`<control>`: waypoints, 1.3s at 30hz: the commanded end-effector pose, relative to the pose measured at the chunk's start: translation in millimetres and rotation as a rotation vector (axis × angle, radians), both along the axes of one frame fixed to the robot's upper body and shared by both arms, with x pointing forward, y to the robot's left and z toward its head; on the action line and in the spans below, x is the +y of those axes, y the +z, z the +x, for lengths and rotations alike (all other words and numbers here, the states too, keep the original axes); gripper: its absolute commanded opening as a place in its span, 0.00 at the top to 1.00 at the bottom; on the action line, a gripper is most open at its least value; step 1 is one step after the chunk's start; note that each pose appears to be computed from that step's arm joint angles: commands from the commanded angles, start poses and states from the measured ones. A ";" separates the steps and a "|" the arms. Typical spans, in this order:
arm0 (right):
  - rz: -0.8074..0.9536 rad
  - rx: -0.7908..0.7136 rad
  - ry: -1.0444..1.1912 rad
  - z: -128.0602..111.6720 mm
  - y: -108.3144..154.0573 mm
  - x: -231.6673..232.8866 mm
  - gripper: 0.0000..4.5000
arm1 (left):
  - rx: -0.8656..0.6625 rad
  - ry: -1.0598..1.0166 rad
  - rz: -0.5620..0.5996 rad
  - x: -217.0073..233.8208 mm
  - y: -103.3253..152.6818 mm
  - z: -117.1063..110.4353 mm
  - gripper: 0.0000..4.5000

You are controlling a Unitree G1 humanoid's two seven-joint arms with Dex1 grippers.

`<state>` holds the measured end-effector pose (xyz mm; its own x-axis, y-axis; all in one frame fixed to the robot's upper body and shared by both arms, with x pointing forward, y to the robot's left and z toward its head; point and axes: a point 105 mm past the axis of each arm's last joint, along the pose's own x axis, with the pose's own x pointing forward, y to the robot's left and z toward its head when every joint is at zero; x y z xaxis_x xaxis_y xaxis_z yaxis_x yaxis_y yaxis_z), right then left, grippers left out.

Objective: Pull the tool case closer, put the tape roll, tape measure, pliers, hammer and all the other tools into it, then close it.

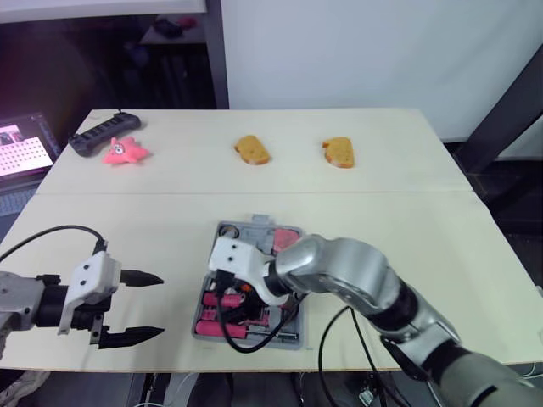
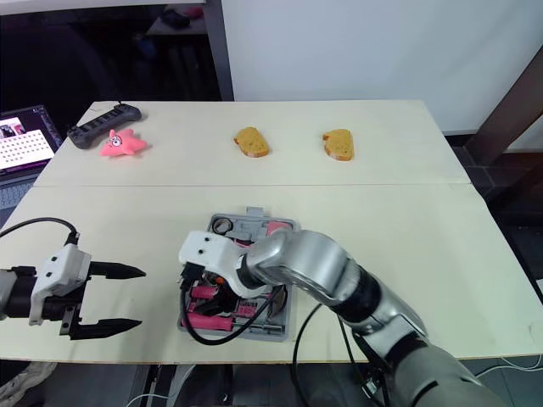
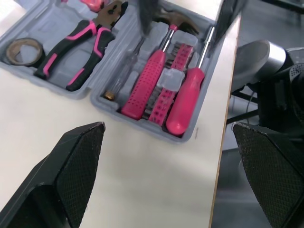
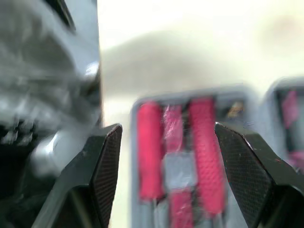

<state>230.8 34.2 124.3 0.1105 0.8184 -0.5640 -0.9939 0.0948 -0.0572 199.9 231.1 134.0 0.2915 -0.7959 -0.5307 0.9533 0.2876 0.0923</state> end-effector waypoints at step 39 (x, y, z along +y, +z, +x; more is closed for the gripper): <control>0.248 -0.121 0.129 0.0 -61.8 -24.8 0.99 | -0.018 -0.030 -0.024 -5.0 3.0 6.6 0.00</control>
